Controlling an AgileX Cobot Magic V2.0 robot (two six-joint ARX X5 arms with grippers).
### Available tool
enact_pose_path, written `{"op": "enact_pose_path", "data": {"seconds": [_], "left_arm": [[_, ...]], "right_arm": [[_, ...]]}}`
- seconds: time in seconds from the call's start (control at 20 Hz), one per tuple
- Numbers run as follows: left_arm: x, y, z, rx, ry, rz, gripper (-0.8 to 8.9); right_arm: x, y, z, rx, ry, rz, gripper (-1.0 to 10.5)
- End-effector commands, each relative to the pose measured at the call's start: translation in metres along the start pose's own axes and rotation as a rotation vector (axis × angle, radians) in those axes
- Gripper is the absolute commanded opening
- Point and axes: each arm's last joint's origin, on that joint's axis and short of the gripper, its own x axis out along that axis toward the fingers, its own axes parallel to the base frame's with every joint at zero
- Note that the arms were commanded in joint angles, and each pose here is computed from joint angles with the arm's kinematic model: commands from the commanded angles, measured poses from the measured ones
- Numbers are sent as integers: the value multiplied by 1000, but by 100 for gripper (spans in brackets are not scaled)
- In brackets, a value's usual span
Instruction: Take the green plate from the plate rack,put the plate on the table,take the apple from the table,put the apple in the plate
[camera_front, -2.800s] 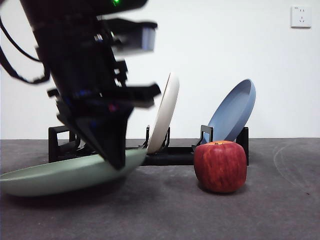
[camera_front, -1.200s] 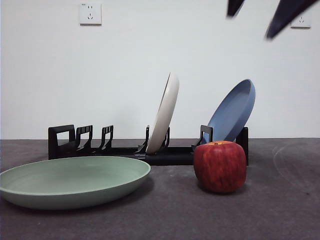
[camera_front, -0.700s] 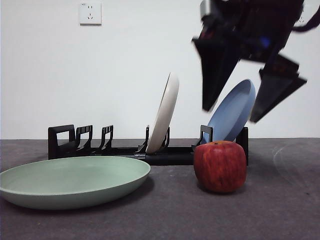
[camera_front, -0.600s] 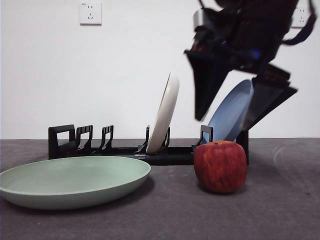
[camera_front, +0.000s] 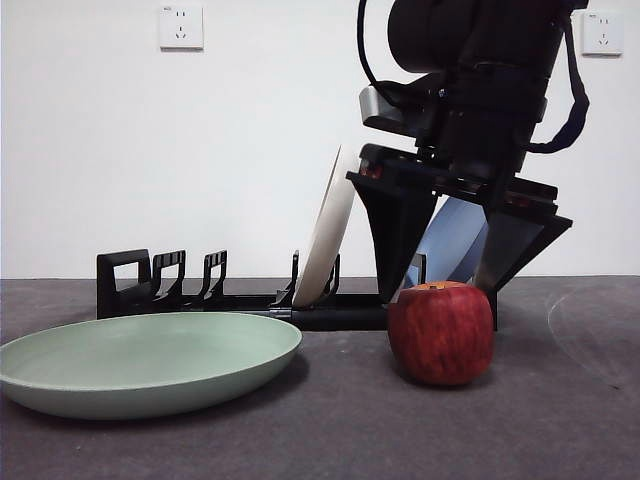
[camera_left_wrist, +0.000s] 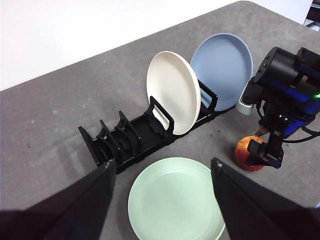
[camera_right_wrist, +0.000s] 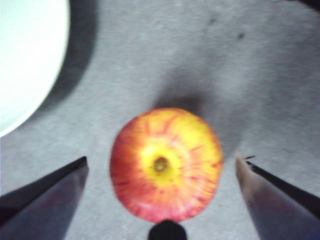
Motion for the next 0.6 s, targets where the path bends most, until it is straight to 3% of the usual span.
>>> {"op": "enact_pose_path", "data": {"seconds": [0.05,0.3,0.6], "left_arm": [[1,0,0,0,1,7,322],[2,0,0,1,2,7,322],[2,0,0,2,7,7,322]], "right_arm": [[6,1,-3,11,34,30,369],[6,1,-5,9,55,45,165],[6,1,-6,-5,65,41,140]]}}
